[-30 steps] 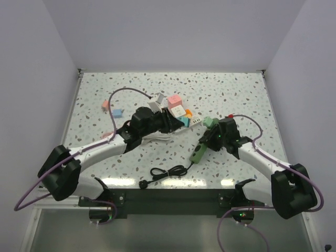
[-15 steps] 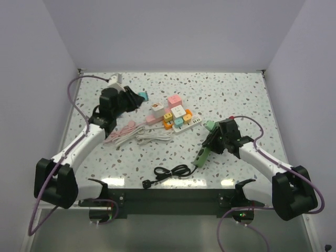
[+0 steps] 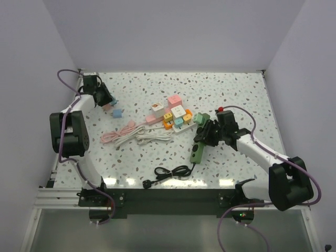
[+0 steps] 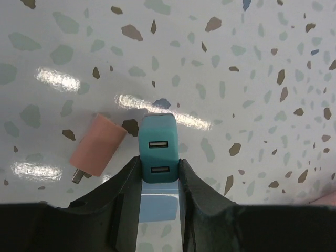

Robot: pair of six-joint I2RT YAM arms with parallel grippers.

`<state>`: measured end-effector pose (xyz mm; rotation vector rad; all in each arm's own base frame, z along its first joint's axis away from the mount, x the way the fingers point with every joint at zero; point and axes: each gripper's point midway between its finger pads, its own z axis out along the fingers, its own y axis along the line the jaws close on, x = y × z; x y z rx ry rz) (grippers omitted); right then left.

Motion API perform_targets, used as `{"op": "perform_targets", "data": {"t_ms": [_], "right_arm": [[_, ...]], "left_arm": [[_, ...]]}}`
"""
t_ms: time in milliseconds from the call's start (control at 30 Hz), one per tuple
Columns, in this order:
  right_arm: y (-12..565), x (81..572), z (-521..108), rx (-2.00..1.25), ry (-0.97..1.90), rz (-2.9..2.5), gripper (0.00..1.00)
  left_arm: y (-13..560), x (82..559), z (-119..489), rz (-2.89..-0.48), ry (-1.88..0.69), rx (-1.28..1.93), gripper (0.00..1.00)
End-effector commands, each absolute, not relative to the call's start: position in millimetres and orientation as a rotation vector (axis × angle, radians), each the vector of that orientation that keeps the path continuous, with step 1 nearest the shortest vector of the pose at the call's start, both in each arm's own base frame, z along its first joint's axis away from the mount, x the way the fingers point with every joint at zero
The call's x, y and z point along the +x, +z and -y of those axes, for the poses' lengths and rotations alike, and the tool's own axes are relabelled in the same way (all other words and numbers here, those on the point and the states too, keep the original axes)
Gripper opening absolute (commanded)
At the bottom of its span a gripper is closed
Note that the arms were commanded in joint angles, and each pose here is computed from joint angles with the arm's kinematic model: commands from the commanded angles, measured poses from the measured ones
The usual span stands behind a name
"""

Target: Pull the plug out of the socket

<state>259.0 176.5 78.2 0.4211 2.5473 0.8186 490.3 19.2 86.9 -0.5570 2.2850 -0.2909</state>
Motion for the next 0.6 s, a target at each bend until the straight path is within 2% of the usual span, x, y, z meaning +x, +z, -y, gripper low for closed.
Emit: {"op": "perform_targets", "data": {"t_ms": [0, 33, 67, 133, 233, 267, 300, 433, 533, 567], "right_arm": [[113.1, 273.2, -201.3, 0.238, 0.973, -2.476, 0.00], [113.0, 273.8, -202.4, 0.229, 0.978, -2.479, 0.00], [113.5, 273.7, -204.7, 0.214, 0.992, -2.478, 0.00], [114.8, 274.5, -207.4, 0.194, 1.004, -2.481, 0.00], [117.1, 276.3, -208.6, 0.160, 1.002, -2.481, 0.00], [117.0, 276.4, -209.0, 0.145, 1.002, -2.483, 0.00], [116.7, 276.6, -209.2, 0.140, 1.001, -2.488, 0.00], [115.4, 276.1, -210.7, 0.119, 1.001, -2.507, 0.00], [113.4, 275.3, -211.3, 0.084, 0.973, -2.526, 0.00], [112.5, 274.6, -212.3, 0.062, 0.962, -2.531, 0.00]], "left_arm": [[94.2, 490.7, -15.8, -2.314, -0.292, -0.497, 0.12], [91.4, 487.0, -15.3, -2.320, -0.293, -0.503, 0.15], [91.1, 484.0, -18.9, -2.315, -0.267, -0.513, 0.27], [80.5, 472.5, -22.3, -2.339, -0.237, -0.536, 0.35], [83.6, 463.1, -25.4, -2.326, -0.209, -0.540, 0.64], [89.7, 459.4, -25.5, -2.312, -0.203, -0.540, 0.91], [94.6, 458.2, -25.6, -2.300, -0.203, -0.539, 1.00], [124.3, 448.7, -12.3, -2.238, -0.254, -0.497, 1.00], [165.0, 438.9, 34.6, -2.161, -0.385, -0.364, 1.00], [183.9, 429.9, 75.6, -2.133, -0.491, -0.266, 1.00]]}}
